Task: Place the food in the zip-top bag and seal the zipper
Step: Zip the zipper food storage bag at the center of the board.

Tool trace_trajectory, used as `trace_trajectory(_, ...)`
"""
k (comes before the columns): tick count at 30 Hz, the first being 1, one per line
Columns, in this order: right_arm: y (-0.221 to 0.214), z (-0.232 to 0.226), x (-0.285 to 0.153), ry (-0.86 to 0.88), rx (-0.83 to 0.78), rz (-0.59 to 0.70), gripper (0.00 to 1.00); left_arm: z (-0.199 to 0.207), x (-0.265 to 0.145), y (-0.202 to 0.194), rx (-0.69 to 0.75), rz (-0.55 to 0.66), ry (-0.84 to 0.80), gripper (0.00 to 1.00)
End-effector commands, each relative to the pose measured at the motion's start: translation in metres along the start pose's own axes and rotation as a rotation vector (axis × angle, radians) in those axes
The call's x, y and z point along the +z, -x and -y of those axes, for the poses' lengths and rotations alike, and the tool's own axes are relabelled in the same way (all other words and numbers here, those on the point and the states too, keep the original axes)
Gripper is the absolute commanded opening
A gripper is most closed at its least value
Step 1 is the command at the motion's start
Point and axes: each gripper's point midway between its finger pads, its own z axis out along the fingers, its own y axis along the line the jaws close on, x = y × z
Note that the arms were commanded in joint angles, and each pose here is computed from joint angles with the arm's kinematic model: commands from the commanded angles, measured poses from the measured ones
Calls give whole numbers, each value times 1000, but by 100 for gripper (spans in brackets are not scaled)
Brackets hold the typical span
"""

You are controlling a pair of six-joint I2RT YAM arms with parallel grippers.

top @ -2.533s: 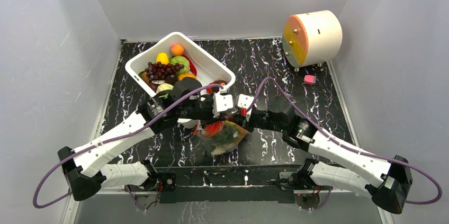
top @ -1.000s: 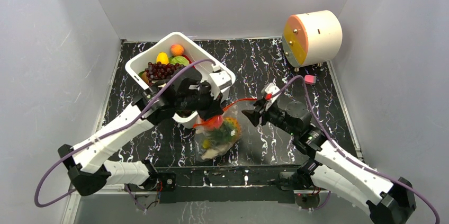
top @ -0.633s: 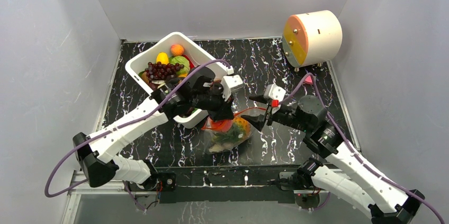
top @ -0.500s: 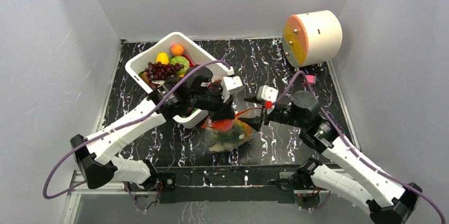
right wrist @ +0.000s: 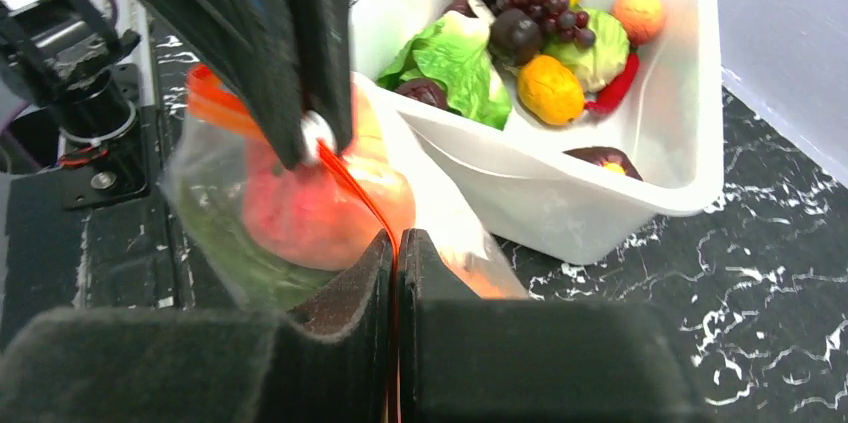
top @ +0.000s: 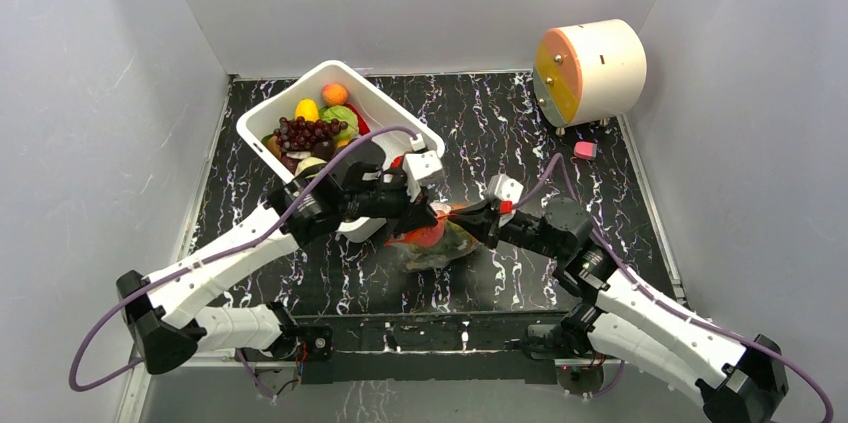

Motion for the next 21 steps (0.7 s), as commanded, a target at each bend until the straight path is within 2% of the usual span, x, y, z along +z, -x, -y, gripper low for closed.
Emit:
trace_trajectory(1,-36,64,-21,-409,98,-29,0,25,-44,-23,-72,-7,2,0)
trace_trajectory(7,-48,75,-22,-459,131,-43,0,29,-59,-50,-100,-110,23,0)
trace_trajectory(13,-48,81,-27,-482,135,-56,0,27,-81,-43,-62,-102,79,0)
trace_trajectory(21,-36,82,-33,-489,110,-66,0,19,-86,-40,23,-67,114,0)
